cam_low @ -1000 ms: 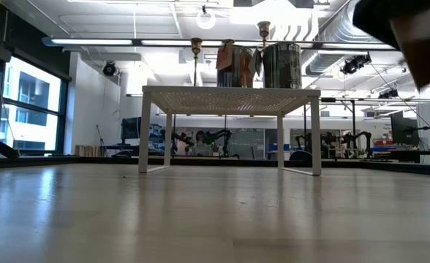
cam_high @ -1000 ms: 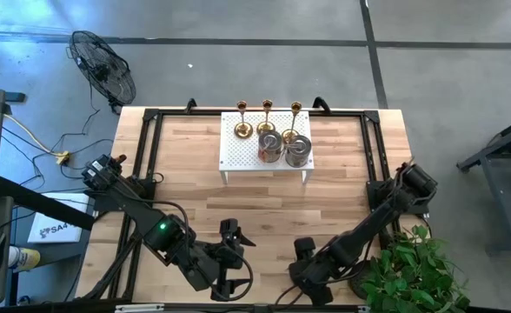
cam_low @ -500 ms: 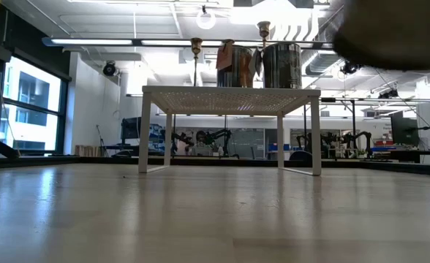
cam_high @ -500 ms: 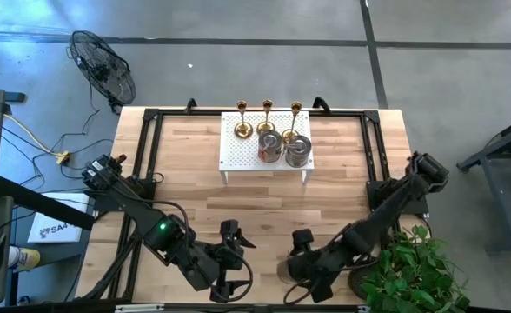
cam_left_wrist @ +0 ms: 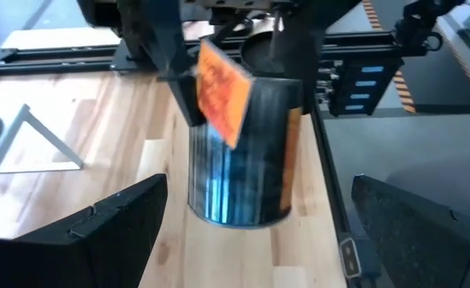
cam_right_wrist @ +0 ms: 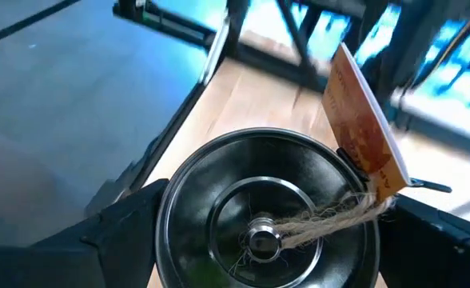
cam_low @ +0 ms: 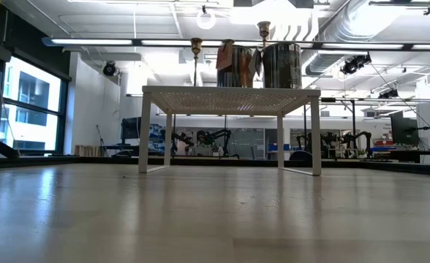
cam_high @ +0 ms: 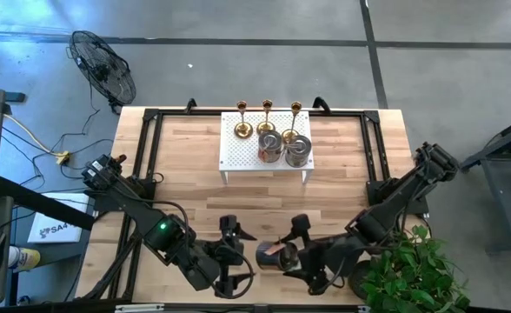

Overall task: Pick & Place candle stick holders
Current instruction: Put the silver scented candle on the shelf aligned with the other silver scented candles

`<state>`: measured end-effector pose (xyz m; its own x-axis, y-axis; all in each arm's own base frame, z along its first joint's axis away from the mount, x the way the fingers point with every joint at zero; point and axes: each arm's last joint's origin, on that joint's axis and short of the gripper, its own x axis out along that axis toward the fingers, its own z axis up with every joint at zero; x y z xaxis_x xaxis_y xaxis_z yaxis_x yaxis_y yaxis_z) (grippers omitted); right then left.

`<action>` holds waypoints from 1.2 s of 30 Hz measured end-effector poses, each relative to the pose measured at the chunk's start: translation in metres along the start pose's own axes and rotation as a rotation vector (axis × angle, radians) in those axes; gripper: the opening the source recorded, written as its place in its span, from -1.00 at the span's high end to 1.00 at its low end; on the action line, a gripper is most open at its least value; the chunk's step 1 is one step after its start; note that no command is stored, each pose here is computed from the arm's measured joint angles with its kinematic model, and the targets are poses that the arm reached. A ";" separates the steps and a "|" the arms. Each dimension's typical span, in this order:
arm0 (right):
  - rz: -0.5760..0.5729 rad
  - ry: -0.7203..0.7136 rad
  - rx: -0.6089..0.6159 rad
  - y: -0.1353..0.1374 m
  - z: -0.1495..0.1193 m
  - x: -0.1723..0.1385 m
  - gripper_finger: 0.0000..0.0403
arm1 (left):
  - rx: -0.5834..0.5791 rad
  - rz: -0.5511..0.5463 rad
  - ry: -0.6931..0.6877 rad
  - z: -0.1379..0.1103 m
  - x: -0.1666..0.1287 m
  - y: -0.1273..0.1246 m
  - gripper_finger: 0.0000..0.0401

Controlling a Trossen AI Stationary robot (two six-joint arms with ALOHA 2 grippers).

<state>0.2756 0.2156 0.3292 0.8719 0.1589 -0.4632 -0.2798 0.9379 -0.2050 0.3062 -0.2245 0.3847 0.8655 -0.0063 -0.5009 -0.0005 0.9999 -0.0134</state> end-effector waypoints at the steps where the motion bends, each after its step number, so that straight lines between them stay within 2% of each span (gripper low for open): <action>1: -0.012 -0.017 -0.027 0.000 0.002 0.000 -0.76 | 0.000 0.008 -0.003 0.000 0.000 0.000 -0.95; 11: -0.093 -0.143 -0.163 -0.003 0.016 -0.001 -0.76 | -0.010 0.035 -0.013 0.001 0.003 0.003 -0.95; 19: -0.089 -0.156 -0.167 -0.009 0.018 0.002 -0.76 | -0.053 0.026 0.005 0.006 0.021 0.017 -0.95; 25: -0.096 -0.151 -0.164 -0.011 0.017 0.003 -0.76 | -0.092 -0.052 0.058 0.008 0.031 0.028 -0.95; 36: -0.101 -0.124 -0.166 -0.011 0.014 0.004 -0.76 | -0.057 -0.049 0.079 0.010 0.038 0.040 -0.95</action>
<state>0.2876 0.2101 0.3423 0.9386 0.1133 -0.3259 -0.2421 0.8891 -0.3883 0.3441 -0.1843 0.3737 0.8231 -0.0583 -0.5649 0.0105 0.9961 -0.0875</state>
